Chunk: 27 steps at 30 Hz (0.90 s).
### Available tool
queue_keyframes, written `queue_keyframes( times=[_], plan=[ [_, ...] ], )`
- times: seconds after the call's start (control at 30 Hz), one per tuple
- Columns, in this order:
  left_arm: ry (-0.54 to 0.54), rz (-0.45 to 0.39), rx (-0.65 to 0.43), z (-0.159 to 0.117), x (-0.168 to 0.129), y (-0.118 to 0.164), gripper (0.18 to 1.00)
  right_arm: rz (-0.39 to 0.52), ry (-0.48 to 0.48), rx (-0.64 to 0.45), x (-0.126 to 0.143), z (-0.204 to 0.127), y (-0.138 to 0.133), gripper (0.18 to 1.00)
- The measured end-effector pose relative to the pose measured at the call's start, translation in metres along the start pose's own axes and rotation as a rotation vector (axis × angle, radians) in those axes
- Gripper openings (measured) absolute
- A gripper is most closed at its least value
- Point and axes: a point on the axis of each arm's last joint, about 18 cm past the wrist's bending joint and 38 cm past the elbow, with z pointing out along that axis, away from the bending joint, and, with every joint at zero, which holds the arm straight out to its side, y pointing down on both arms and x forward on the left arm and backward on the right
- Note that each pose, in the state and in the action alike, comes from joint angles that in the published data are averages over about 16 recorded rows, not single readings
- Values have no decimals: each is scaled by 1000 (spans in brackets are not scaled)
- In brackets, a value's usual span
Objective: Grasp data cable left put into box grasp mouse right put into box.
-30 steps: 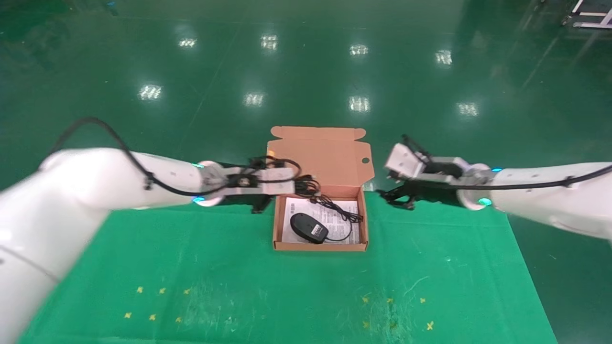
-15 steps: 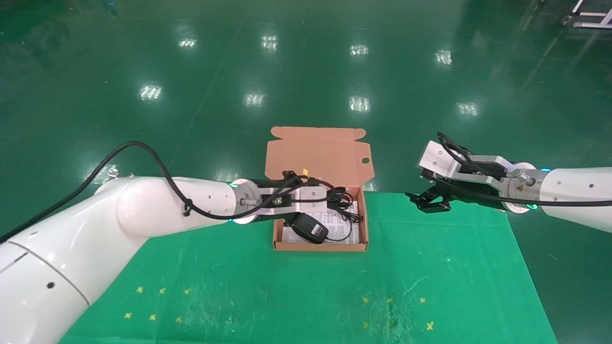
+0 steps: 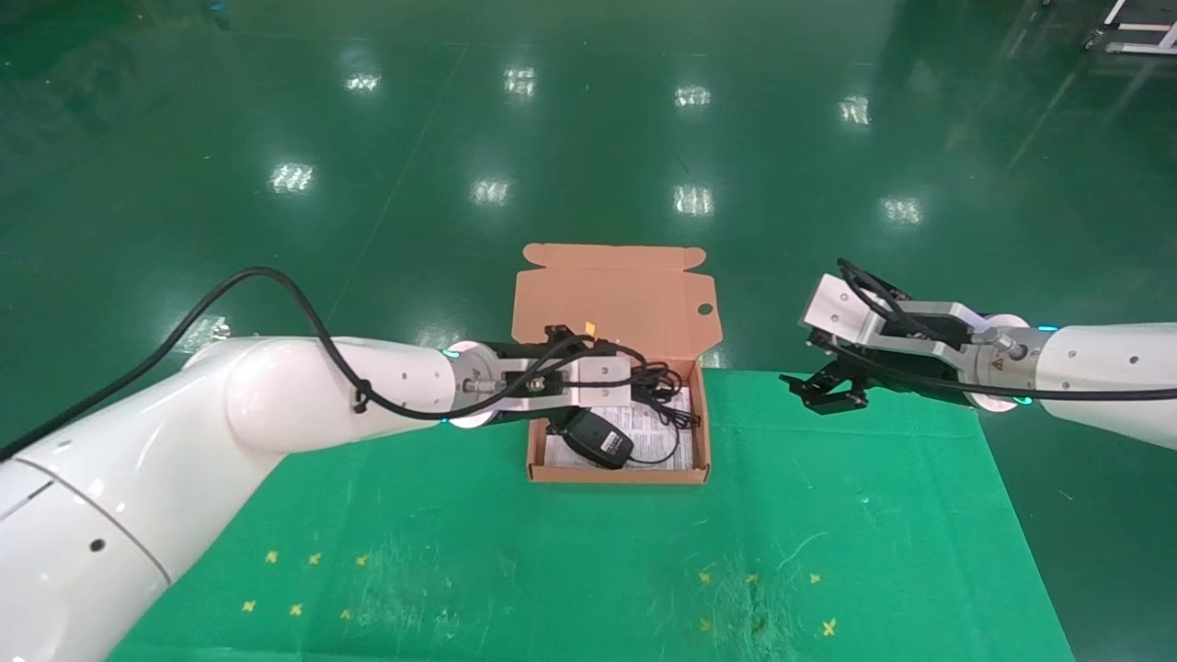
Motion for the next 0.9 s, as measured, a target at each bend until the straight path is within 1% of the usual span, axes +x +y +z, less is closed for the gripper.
queue_keyframes(
  times=[0.13, 0.3, 0.5, 0.6, 0.73, 0.83, 0.9],
  plan=[
    [-24, 0, 7, -4, -9, -1, 332, -3, 13, 8, 5, -2, -3, 1000],
    [-94, 1, 21, -14, -36, -6, 400, -37, 53, 17, 22, -11, -11, 1001],
    [-200, -4, 44, -31, -75, -14, 513, -101, 113, 18, 50, -28, -23, 1001],
    [-239, -21, 58, -40, -90, -16, 587, -127, 133, 18, 60, -36, -29, 1001],
    [-254, -67, 81, -48, -96, -12, 671, -136, 129, 22, 64, -44, -32, 1001],
    [-240, -118, 102, -53, -92, -6, 744, -117, 107, 38, 59, -46, -32, 1001],
    [-227, -159, 120, -57, -87, -1, 775, -101, 87, 52, 55, -47, -32, 1001]
  ],
)
